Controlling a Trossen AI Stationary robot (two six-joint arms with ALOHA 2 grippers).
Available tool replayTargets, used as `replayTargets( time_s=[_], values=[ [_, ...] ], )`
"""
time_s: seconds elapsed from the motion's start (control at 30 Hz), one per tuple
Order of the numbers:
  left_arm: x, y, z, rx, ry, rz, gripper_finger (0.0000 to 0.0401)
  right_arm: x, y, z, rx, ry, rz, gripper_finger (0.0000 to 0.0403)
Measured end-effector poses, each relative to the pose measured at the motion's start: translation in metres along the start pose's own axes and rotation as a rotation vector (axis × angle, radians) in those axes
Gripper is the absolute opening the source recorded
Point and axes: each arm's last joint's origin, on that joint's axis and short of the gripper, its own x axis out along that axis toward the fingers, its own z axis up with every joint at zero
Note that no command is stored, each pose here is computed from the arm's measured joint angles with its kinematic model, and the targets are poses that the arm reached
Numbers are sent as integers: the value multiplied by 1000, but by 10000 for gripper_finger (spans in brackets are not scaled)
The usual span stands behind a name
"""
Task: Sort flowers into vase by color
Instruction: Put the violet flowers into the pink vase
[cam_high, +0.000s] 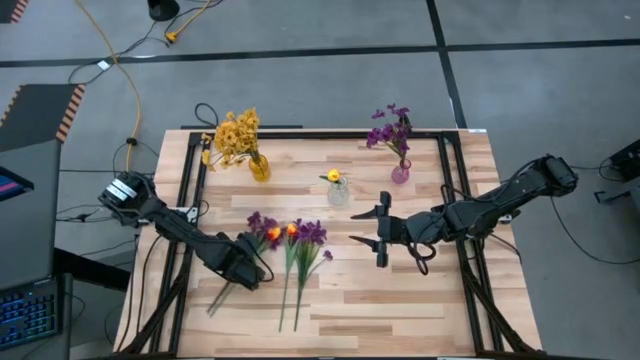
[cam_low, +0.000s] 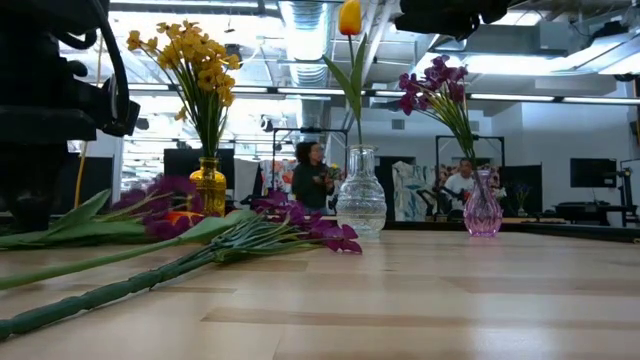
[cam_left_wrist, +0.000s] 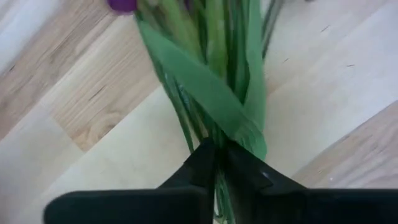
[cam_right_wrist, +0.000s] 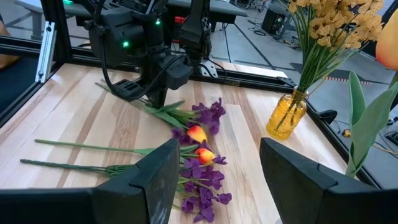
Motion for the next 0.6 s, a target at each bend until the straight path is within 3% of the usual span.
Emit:
replayTargets(
  time_s=[0.37, 0.6],
  values=[
    [-13, 2, 3, -11, -44, -46, 1, 0, 0, 0, 0, 0, 0, 250],
    [-34, -13, 14, 68, -205, -94, 0, 0, 0, 0, 0, 0, 0, 250]
  ],
)
